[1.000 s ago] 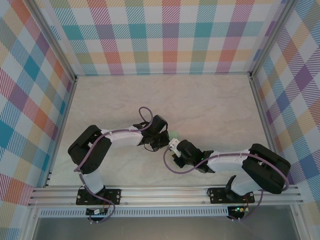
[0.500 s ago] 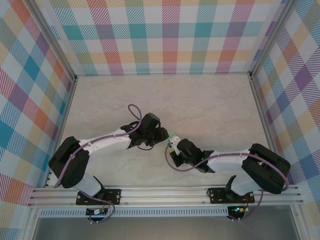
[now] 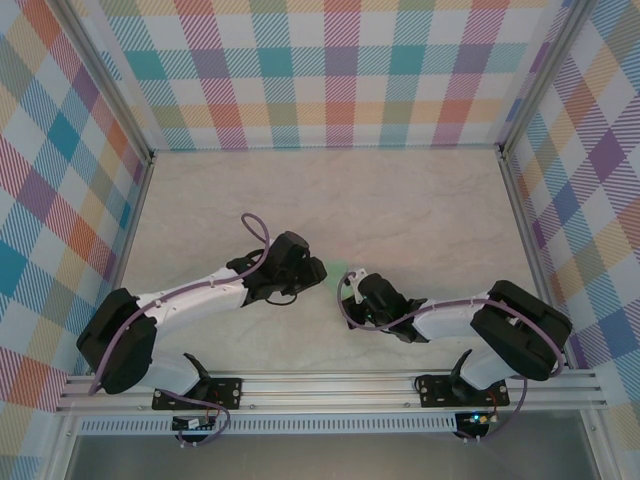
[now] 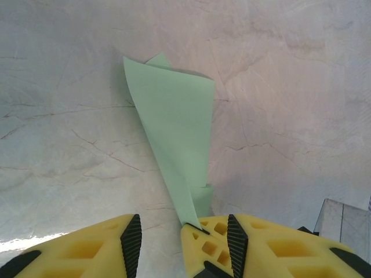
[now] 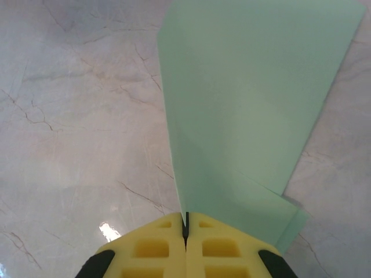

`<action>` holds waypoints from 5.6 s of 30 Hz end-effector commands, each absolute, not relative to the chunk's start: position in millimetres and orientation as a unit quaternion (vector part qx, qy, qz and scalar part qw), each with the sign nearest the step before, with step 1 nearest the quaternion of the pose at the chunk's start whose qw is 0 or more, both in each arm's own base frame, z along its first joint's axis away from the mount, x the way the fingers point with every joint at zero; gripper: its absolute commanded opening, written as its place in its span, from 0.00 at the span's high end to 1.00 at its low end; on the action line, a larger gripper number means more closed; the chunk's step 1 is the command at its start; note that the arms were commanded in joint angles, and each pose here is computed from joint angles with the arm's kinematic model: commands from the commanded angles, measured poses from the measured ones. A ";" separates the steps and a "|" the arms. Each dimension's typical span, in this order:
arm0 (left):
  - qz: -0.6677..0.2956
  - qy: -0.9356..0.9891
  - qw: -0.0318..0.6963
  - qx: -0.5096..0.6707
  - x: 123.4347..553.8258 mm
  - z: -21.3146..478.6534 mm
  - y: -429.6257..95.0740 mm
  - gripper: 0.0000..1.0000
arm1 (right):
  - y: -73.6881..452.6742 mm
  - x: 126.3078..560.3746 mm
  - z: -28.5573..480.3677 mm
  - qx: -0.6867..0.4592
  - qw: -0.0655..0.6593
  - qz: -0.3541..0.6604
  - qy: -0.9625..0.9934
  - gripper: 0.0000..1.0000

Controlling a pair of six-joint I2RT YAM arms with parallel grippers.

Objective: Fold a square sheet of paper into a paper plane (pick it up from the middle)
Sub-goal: Fold the wing for the fifth time at the center of the table.

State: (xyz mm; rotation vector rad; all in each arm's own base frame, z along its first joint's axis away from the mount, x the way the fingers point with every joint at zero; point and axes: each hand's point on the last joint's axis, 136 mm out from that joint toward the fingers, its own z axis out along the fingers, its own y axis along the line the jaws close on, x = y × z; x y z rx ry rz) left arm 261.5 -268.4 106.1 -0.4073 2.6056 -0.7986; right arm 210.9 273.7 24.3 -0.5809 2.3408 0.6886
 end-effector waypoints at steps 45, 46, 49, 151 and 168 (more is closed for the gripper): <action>-0.364 0.919 0.124 -0.089 294.8 55.1 -354.3 0.68 | 241.9 218.8 17.3 0.021 0.187 0.345 0.920 1.00; -0.362 0.920 0.124 -0.087 295.1 54.0 -354.4 0.68 | 241.7 217.7 16.5 0.020 0.184 0.344 0.920 1.00; -0.359 0.922 0.122 -0.081 296.2 50.2 -357.0 0.68 | 241.0 217.2 16.3 0.020 0.183 0.342 0.921 1.00; -0.348 0.932 0.085 -0.046 295.5 23.9 -370.9 0.72 | 215.9 196.8 35.0 -0.052 0.048 0.283 0.957 0.76; -0.349 0.932 0.084 -0.046 296.3 23.0 -372.0 0.72 | 212.2 197.5 36.7 -0.068 0.050 0.268 0.960 0.70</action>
